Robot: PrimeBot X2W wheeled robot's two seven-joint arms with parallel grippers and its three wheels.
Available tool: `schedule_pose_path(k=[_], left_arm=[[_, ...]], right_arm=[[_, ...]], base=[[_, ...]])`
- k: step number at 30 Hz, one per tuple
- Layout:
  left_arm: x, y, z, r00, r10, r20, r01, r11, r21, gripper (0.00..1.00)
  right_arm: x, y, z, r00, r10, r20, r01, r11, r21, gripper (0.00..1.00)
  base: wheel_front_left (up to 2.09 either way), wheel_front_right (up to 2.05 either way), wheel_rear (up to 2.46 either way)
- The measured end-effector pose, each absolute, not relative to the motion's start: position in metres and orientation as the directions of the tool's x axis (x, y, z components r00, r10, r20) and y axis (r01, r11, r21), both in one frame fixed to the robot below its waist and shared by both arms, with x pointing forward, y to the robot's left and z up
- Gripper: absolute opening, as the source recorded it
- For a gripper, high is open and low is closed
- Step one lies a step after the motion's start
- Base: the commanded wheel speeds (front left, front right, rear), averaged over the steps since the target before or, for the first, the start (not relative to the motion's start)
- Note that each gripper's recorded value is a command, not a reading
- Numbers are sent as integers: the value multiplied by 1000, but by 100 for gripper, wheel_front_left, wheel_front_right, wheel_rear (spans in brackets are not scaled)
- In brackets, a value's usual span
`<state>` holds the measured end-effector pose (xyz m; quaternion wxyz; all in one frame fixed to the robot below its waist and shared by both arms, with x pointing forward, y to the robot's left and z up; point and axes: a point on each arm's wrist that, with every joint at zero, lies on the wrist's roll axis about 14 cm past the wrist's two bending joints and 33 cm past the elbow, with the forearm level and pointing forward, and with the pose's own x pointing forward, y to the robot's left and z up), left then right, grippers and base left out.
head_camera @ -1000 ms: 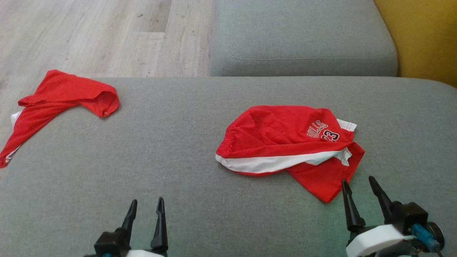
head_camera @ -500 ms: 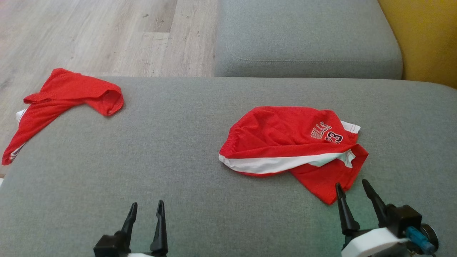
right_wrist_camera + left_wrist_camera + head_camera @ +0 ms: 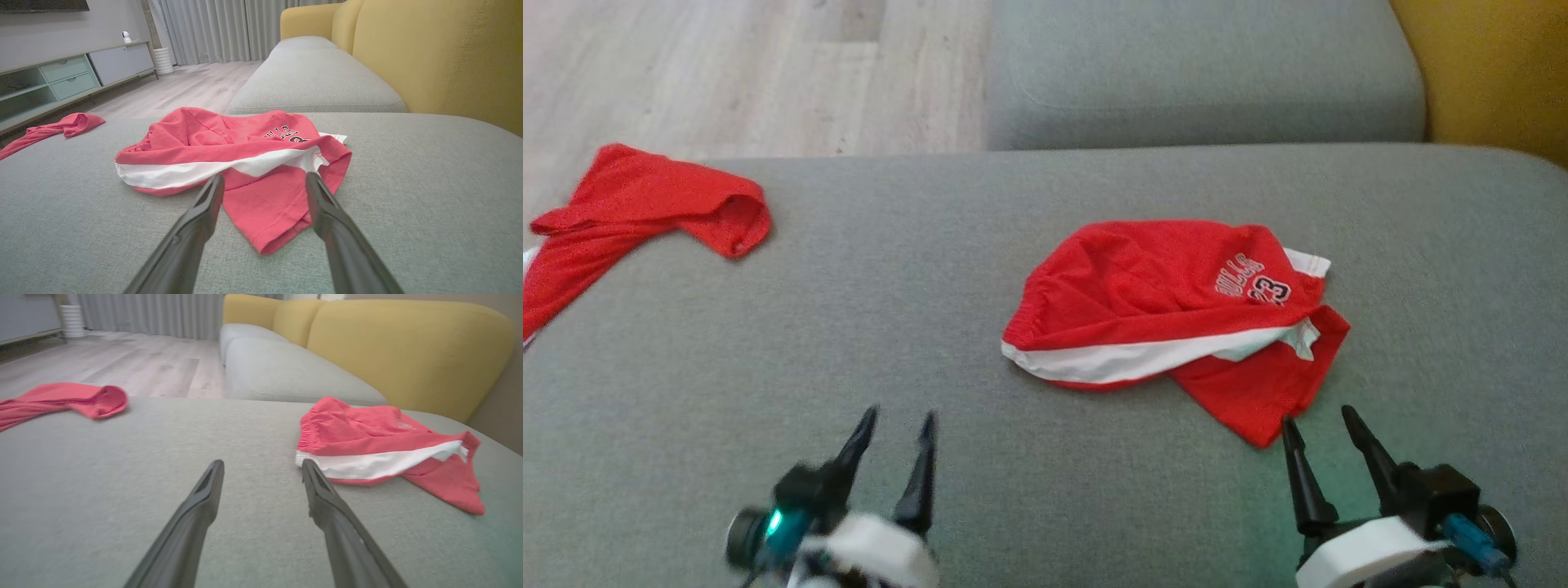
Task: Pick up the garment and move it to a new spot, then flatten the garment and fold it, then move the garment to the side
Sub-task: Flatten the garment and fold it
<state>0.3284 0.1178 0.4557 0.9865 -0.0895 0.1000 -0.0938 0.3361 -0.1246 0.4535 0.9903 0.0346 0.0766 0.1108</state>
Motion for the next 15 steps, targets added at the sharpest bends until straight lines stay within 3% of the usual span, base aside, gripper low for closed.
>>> schedule_pose_path(k=[6, 15], left_arm=[[372, 70, 448, 880, -398, -258, 363, 915, -176, 100], [418, 52, 404, 789, -472, -392, 441, 881, -173, 100]], right_arm=[[345, -126, 448, 960, 220, -173, -209, 975, 79, 100], [370, -133, 438, 960, 197, -200, -187, 980, 69, 100]], base=[[0, 0, 0], [0, 0, 0]])
